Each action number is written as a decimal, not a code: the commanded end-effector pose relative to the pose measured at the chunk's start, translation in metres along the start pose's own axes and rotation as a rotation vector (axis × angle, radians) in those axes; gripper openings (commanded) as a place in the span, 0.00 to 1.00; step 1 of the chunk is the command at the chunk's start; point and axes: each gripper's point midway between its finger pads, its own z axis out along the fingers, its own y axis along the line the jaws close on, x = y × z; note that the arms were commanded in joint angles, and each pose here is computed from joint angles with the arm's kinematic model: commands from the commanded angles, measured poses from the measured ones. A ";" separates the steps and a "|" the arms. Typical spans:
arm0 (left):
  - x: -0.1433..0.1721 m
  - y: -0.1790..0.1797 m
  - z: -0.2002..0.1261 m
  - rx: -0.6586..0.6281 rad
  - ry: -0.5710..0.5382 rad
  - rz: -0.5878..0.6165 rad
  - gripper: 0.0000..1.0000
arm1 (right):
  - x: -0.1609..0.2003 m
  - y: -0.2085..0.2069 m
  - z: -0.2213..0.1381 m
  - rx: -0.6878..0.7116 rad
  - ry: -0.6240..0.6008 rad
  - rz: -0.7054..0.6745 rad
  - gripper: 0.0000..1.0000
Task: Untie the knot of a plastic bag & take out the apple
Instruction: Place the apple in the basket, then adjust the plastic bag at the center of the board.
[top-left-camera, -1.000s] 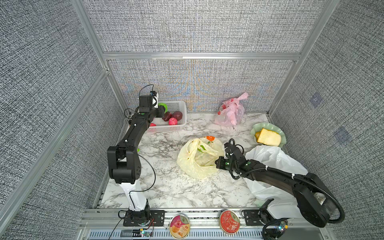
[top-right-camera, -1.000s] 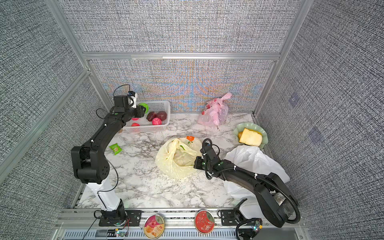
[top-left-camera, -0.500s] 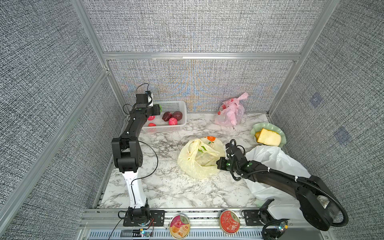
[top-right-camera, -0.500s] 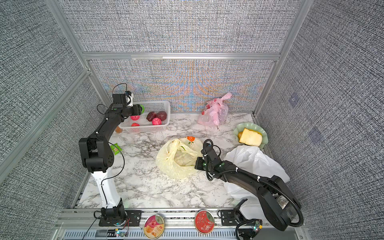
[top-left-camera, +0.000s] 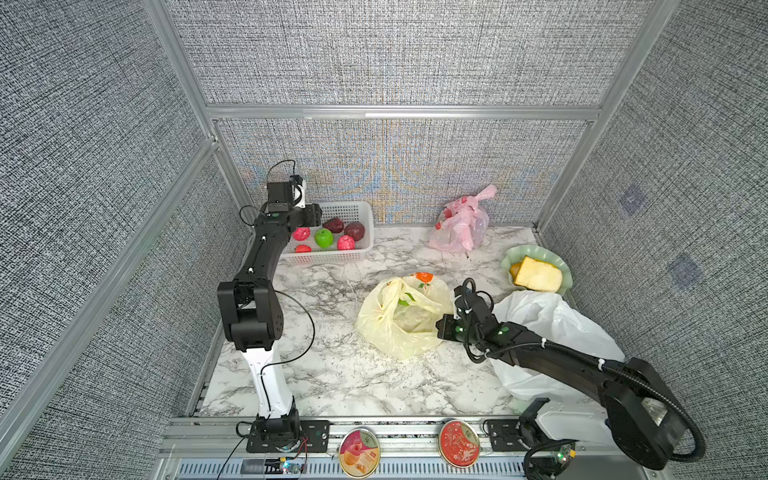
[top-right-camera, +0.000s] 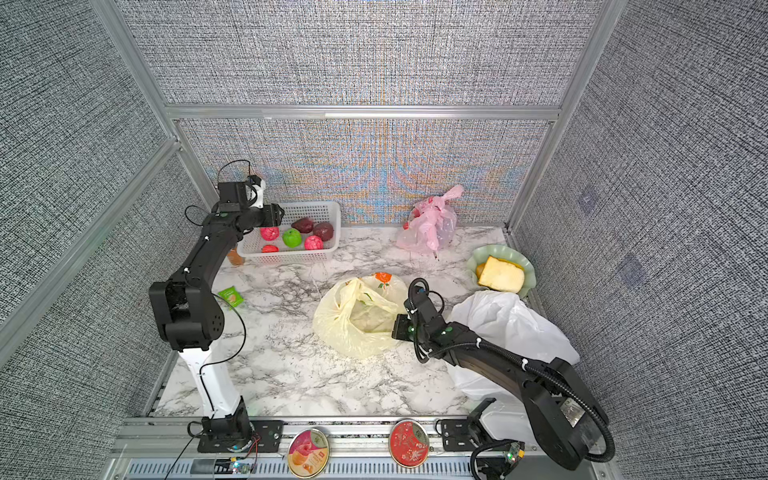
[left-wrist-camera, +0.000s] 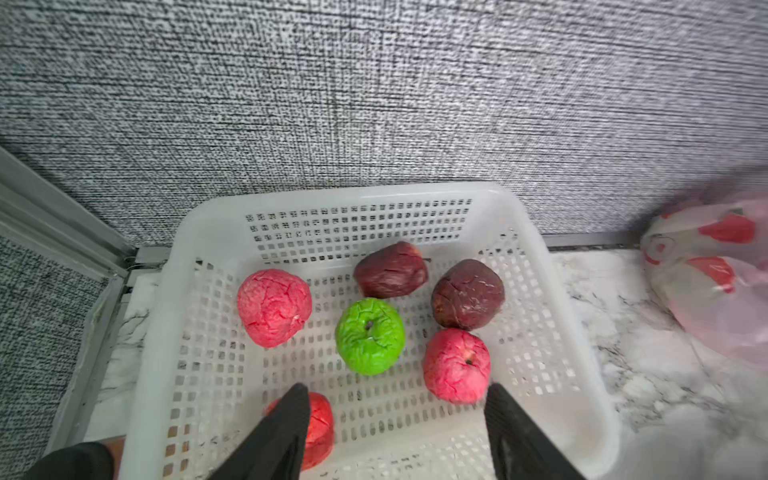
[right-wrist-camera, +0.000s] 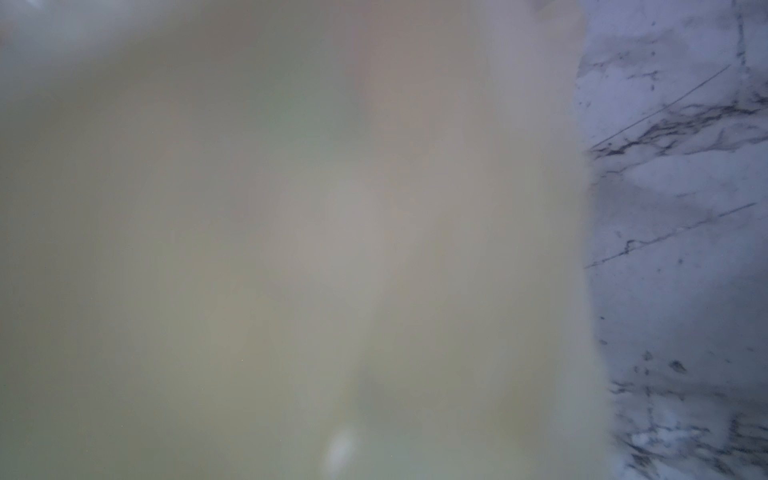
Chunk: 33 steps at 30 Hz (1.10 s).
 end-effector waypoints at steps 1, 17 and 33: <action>0.005 -0.030 -0.020 0.146 0.003 -0.030 0.66 | 0.000 -0.003 -0.001 0.019 -0.003 -0.022 0.00; 0.159 -0.193 -0.141 0.450 0.022 0.002 0.60 | 0.003 0.020 0.031 -0.012 0.088 -0.056 0.00; 0.225 -0.325 -0.164 0.553 0.010 0.145 0.57 | 0.016 0.048 0.016 -0.074 0.085 -0.022 0.00</action>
